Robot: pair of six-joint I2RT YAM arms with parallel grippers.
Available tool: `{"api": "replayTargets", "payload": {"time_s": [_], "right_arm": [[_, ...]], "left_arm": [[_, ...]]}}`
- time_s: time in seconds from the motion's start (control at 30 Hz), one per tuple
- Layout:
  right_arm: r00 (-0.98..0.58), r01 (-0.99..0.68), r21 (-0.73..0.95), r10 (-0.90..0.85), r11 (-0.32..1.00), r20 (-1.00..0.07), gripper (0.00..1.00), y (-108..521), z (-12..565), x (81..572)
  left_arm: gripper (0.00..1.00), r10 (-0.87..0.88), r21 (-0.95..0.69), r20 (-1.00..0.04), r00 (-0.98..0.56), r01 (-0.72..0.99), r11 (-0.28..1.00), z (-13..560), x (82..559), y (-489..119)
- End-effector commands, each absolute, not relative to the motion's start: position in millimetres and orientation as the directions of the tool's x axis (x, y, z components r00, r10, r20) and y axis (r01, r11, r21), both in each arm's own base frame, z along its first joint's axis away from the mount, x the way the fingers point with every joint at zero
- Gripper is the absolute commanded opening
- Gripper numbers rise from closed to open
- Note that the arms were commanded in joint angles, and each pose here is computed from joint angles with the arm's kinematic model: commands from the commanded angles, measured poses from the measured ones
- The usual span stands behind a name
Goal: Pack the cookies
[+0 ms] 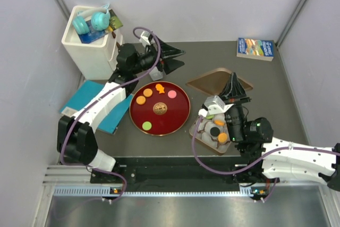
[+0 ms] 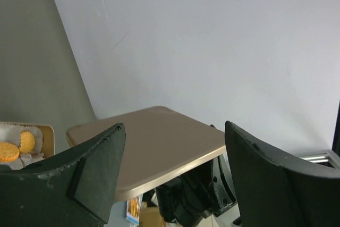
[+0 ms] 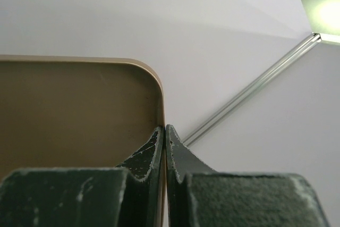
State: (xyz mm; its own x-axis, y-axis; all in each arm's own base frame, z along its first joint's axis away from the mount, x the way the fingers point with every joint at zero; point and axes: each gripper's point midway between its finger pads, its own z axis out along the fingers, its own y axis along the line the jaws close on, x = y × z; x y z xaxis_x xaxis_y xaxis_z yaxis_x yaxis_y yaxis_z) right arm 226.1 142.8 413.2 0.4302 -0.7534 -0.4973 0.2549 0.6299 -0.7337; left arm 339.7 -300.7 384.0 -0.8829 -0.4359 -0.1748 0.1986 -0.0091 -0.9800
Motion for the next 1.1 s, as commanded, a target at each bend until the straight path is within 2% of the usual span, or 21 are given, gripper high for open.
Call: {"api": "replayTargets", "payload": {"time_s": [0.0,0.23,0.43,0.67,0.83,1.07], "right_arm": [[0.473,0.253,-0.683,-0.703,0.685,-0.531,0.00,143,429,221],[0.479,0.249,-0.688,-0.704,0.682,-0.525,0.00,146,430,221],[0.495,0.250,-0.691,-0.703,0.679,-0.511,0.00,155,432,222],[0.503,0.244,-0.663,-0.676,0.708,-0.538,0.00,157,434,223],[0.507,0.248,-0.665,-0.679,0.705,-0.531,0.00,156,437,222],[0.513,0.252,-0.679,-0.690,0.690,-0.511,0.00,160,437,224]], "left_arm": [[0.79,-0.363,-0.985,-0.175,-0.915,0.161,0.069,378,320,-313],[0.82,-0.384,-0.972,-0.201,-0.901,0.136,0.191,373,291,-295],[0.83,-0.400,-0.970,-0.210,-0.892,0.139,0.200,380,277,-293],[0.82,-0.392,-0.942,-0.327,-0.860,0.264,0.206,377,267,-297],[0.82,-0.362,-0.959,-0.260,-0.895,0.197,0.202,358,263,-301],[0.82,-0.370,-0.980,-0.175,-0.912,0.127,0.152,369,267,-307]]}}
